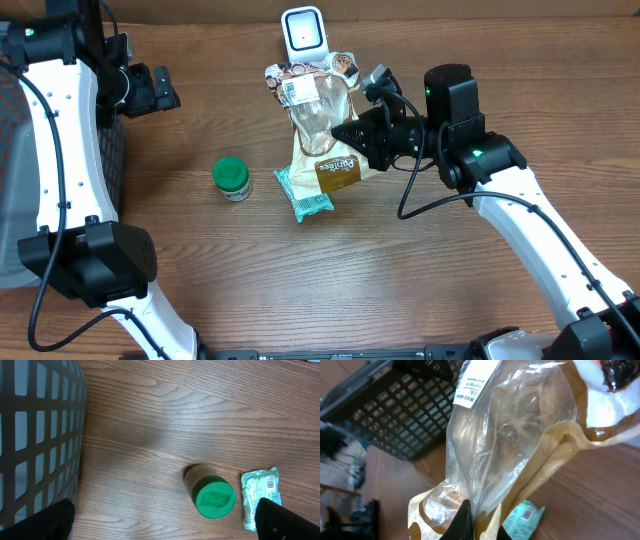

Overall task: Scan the item barcode
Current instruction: 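Lift the plastic bag up to the white scanner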

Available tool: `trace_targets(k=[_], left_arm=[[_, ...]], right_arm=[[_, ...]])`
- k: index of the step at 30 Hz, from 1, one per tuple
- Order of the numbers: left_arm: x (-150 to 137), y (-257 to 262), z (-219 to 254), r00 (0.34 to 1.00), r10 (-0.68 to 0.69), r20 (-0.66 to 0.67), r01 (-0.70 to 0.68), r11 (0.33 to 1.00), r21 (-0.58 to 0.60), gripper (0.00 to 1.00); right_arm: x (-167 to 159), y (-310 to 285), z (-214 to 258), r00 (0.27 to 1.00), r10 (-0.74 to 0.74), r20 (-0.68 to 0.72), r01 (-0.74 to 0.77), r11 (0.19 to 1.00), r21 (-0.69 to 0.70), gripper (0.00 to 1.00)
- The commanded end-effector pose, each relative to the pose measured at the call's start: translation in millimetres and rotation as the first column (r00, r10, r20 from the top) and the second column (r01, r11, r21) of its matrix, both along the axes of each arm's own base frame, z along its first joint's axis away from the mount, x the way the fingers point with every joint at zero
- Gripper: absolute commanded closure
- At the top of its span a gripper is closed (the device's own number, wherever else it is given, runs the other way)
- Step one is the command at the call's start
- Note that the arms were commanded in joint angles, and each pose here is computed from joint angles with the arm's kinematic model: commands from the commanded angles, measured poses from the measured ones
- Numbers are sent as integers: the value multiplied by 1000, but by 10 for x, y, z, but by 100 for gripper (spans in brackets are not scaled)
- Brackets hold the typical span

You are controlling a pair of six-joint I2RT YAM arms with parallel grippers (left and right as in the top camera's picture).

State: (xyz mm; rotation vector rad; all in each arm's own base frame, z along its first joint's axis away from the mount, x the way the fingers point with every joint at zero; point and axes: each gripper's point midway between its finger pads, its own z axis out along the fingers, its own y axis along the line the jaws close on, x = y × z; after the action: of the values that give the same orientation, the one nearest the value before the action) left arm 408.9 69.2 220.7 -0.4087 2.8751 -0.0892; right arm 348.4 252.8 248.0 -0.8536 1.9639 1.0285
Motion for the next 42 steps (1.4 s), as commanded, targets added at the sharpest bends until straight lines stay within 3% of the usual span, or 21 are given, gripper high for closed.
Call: trace_targets(k=[1, 8, 13, 17, 20, 23, 27, 36, 42], left_arm=[[-28, 19, 110, 999, -21, 29, 20, 1000, 17, 0], [-28, 19, 110, 999, -21, 29, 20, 1000, 17, 1], [-28, 19, 110, 999, -21, 29, 20, 1000, 17, 1], [-28, 19, 110, 999, -21, 29, 20, 1000, 17, 0], [-28, 19, 110, 999, -21, 29, 20, 1000, 17, 0], [-28, 19, 110, 999, -21, 29, 20, 1000, 17, 1], [-28, 19, 110, 999, -21, 29, 20, 1000, 17, 0], [-28, 19, 110, 999, -21, 29, 20, 1000, 17, 1], [-28, 19, 110, 999, -21, 29, 20, 1000, 17, 0]], right_arm=[[45, -64, 171, 986, 4, 166, 3, 999, -46, 96], [175, -153, 157, 972, -57, 227, 82, 991, -102, 96], [497, -349, 91, 910, -273, 313, 346, 914, -211, 96], [751, -521, 235, 753, -429, 498, 599, 760, -250, 96], [913, -590, 497, 578, -482, 658, 749, 634, -194, 96], [1049, -617, 763, 380, -474, 794, 854, 509, -105, 96], [1246, -561, 900, 220, -410, 885, 897, 442, -18, 96], [1955, -174, 772, 188, -173, 967, 929, 350, -118, 96], [2288, 45, 374, 263, 33, 964, 913, 314, -260, 96]])
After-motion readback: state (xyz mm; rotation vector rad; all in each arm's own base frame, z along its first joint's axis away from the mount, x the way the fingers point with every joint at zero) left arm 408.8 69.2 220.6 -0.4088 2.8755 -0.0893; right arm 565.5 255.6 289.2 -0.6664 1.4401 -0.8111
